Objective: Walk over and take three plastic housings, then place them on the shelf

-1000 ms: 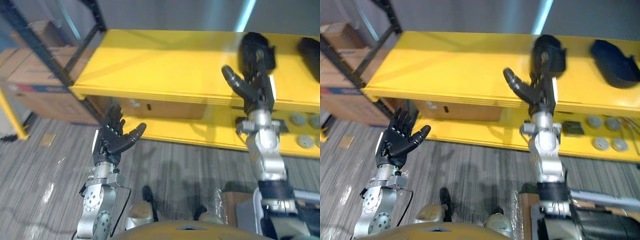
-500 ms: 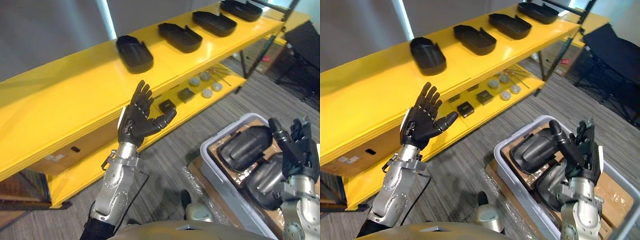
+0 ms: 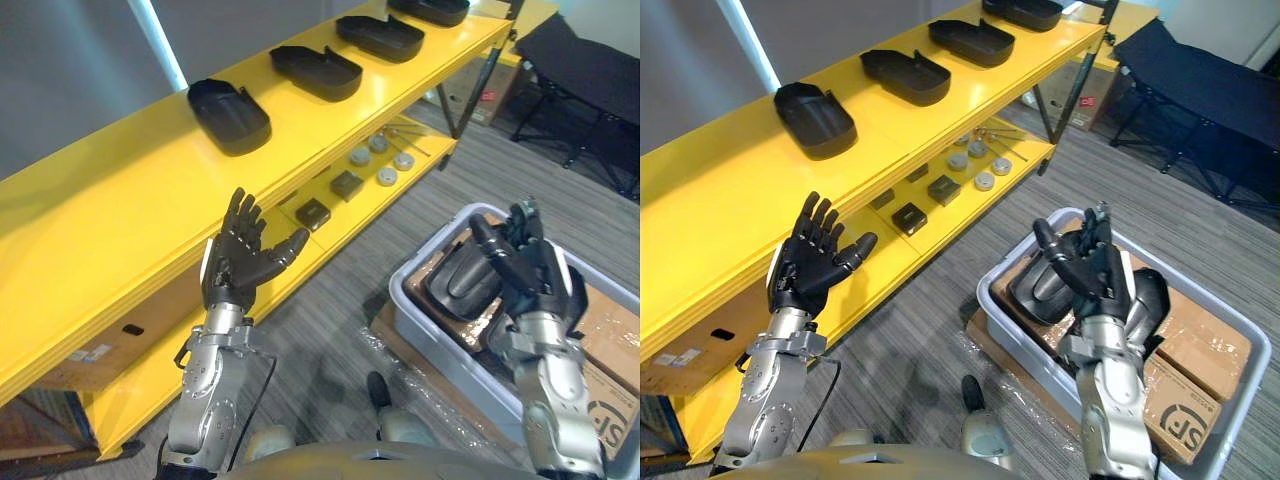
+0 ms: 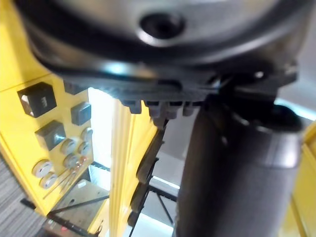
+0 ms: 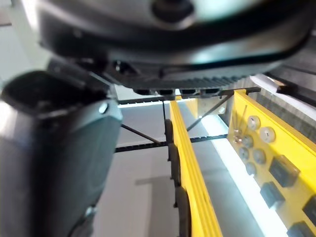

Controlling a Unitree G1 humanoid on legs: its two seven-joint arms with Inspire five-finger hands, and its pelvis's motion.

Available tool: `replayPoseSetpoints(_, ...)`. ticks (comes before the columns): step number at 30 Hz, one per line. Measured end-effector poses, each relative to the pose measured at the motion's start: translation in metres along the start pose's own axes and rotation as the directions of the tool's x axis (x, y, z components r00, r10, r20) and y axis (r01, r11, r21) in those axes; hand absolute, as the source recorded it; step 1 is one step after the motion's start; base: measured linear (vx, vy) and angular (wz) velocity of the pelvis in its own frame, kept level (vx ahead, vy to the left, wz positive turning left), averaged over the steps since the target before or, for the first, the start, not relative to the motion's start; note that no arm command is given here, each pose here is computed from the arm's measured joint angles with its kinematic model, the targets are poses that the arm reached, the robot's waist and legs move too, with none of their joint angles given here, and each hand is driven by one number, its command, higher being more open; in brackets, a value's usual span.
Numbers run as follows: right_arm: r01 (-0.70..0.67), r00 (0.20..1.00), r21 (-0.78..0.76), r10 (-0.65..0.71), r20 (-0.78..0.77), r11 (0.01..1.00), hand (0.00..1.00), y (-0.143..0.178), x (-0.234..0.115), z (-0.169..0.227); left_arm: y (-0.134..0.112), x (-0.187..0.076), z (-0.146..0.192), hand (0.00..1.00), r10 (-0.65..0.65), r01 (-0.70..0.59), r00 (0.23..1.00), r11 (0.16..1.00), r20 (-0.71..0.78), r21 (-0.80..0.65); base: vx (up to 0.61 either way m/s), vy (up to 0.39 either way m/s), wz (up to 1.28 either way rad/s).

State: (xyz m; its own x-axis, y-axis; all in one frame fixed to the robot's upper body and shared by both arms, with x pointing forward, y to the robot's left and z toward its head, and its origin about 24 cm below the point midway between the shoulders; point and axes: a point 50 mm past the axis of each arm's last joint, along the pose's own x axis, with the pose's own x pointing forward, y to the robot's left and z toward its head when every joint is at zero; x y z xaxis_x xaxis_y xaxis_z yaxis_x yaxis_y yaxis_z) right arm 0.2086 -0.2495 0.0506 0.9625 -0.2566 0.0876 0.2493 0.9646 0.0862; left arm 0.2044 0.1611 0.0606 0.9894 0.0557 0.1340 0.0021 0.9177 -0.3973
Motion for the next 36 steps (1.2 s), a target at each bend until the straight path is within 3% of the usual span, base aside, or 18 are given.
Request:
replayPoseSetpoints(3, 0.109, 0.99, 0.007, -0.108, -0.086, 0.994, 1.0, -0.007, 0.003, -0.022, -0.003, -0.001, 0.003, 1.0, -0.011, 0.011, 1.0, 1.0, 0.018, -0.014, -0.02, 0.112, 0.37)
replayPoseSetpoints(8, 0.238, 0.967, 0.156, -0.218, -0.135, 0.959, 1.0, 0.005, -0.028, -0.043, -0.001, -0.012, 0.008, 1.0, -0.046, 0.047, 0.999, 0.998, 0.027, -0.034, -0.09, 0.095, -0.17)
replayPoseSetpoints(11, 0.178, 0.98, 0.238, -0.151, -0.131, 0.955, 1.0, 0.022, -0.04, -0.045, 0.002, -0.017, 0.008, 1.0, -0.054, 0.055, 0.998, 0.997, 0.015, -0.059, -0.32, 0.098, -1.33)
replayPoseSetpoints(22, -0.074, 0.989, 0.247, 0.104, -0.11, 0.966, 1.0, 0.066, -0.024, -0.048, 0.009, -0.016, 0.0, 1.0, 0.001, 0.0, 1.0, 0.992, 0.008, -0.123, -0.12, -0.091, -0.78)
replayPoseSetpoints(28, -0.283, 0.943, 0.143, 0.302, -0.138, 0.948, 1.0, 0.084, -0.011, -0.045, 0.025, -0.031, -0.017, 1.0, 0.186, -0.192, 0.981, 0.933, -0.049, -0.304, -0.01, -0.33, -0.96)
replayPoseSetpoints(32, -0.278, 0.951, 0.063, 0.284, -0.125, 0.959, 1.0, 0.066, -0.01, -0.038, 0.015, -0.036, -0.033, 1.0, 0.171, -0.206, 0.977, 0.896, -0.124, -0.393, 0.0, -0.197, -0.62)
replayPoseSetpoints(36, -0.147, 0.984, 0.007, 0.147, -0.106, 0.989, 1.0, 0.037, -0.006, -0.031, 0.005, -0.039, -0.044, 1.0, 0.114, -0.172, 0.979, 0.902, -0.166, -0.396, 0.02, 0.034, -0.25)
